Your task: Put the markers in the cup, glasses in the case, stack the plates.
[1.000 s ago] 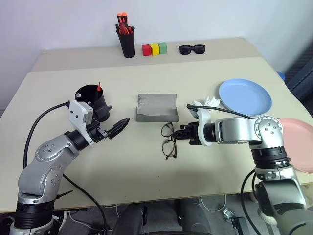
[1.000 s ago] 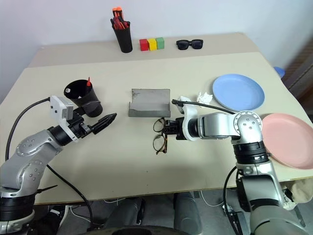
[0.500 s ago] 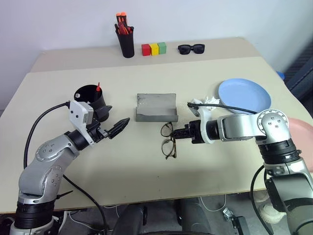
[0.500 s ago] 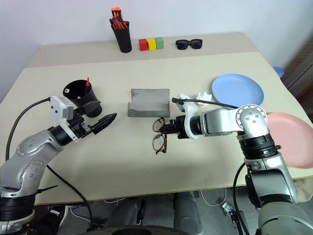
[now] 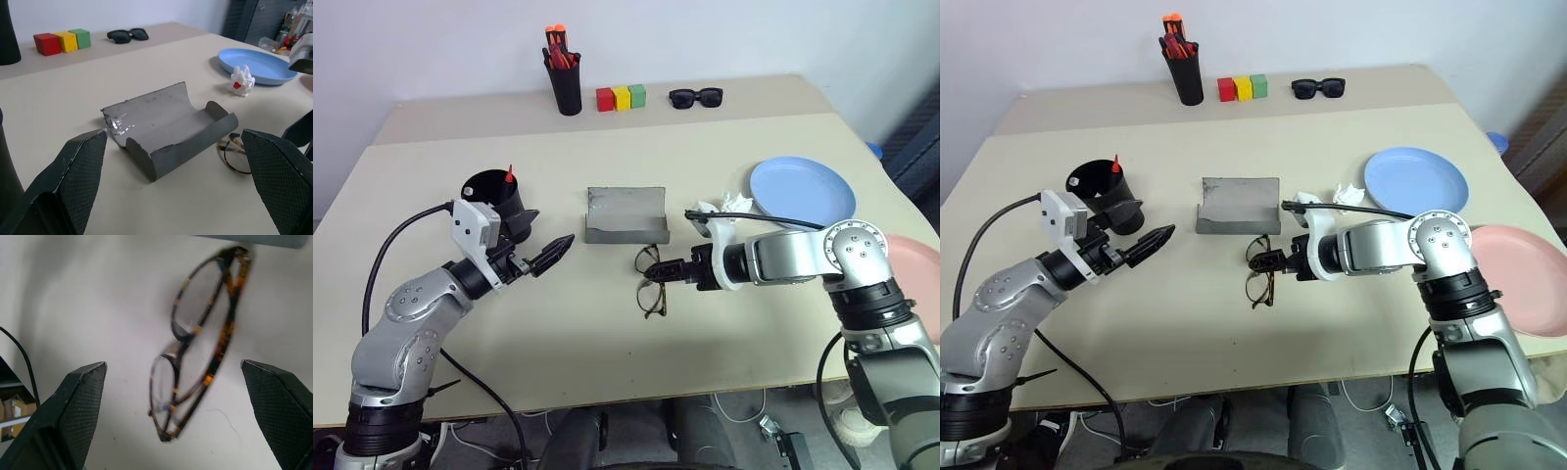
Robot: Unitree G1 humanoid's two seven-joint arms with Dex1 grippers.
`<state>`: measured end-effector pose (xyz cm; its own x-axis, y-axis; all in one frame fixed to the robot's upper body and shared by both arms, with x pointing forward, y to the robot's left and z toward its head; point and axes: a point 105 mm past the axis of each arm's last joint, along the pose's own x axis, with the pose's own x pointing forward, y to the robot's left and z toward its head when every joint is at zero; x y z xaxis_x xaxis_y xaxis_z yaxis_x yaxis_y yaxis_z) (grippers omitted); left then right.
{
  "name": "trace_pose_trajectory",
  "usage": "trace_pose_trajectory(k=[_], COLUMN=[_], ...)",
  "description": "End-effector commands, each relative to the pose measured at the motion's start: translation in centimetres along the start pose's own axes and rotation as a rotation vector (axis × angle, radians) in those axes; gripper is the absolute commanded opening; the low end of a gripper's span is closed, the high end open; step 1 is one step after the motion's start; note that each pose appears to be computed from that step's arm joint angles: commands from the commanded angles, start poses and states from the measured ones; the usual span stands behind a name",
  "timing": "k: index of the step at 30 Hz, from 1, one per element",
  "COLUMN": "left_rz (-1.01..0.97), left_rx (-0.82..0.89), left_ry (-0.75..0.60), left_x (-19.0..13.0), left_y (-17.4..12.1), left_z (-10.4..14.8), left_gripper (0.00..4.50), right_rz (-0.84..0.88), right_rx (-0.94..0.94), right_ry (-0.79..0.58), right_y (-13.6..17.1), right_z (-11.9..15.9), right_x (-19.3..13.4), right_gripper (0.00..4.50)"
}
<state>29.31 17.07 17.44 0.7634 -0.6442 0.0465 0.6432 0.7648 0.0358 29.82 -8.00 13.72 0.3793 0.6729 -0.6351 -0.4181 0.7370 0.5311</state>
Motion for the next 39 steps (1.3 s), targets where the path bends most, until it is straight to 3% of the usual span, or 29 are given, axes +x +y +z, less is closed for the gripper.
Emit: trace_pose_trajectory(k=[1,8,9,11,18,25,29,34,37,39], left_rz=[-0.005,-0.002,-0.002,0.0,0.0,0.001,-0.002,-0.003,-0.001,-0.002], left_rx=[0.035,0.035,0.035,0.034,0.035,0.036,0.034,0.037,0.04,0.041], left_ry=[-0.045,-0.044,-0.044,-0.044,-0.039,-0.035,-0.036,-0.04,-0.043,-0.043], left_x=[-0.2,-0.3,-0.3,-0.3,-0.3,-0.3,-0.2,-0.1,-0.1,-0.1], left_y=[-0.4,-0.6,-0.6,-0.6,-0.5,-0.4,-0.4,-0.3,0.0,0.0], left_z=[1.3,1.3,1.4,1.4,1.5,1.4,1.4,1.5,1.6,1.6], left_gripper=[4.5,4.5,4.5,4.5,4.5,4.5,4.5,4.5,4.5,4.5], right_rz=[0.023,0.005,0.002,-0.004,-0.012,0.01,0.188,0.231,0.19,0.172], right_rx=[0.029,0.09,0.097,0.116,0.121,0.111,-0.086,-0.232,-0.307,-0.366], right_ry=[-0.045,-0.048,-0.048,-0.057,-0.051,-0.053,0.067,0.159,0.125,0.034], right_y=[0.7,0.3,0.3,0.3,0.1,0.2,2.3,2.9,3.0,3.4], right_z=[0.6,0.0,-0.1,-0.1,-0.3,0.0,-0.2,0.2,1.6,3.7], right_x=[0.1,1.0,1.1,1.2,1.3,1.0,-1.3,-4.5,-5.3,-5.6], right_gripper=[4.47,4.47,4.23,3.6,0.06,0.06,0.06,0.06,0.06,0.06])
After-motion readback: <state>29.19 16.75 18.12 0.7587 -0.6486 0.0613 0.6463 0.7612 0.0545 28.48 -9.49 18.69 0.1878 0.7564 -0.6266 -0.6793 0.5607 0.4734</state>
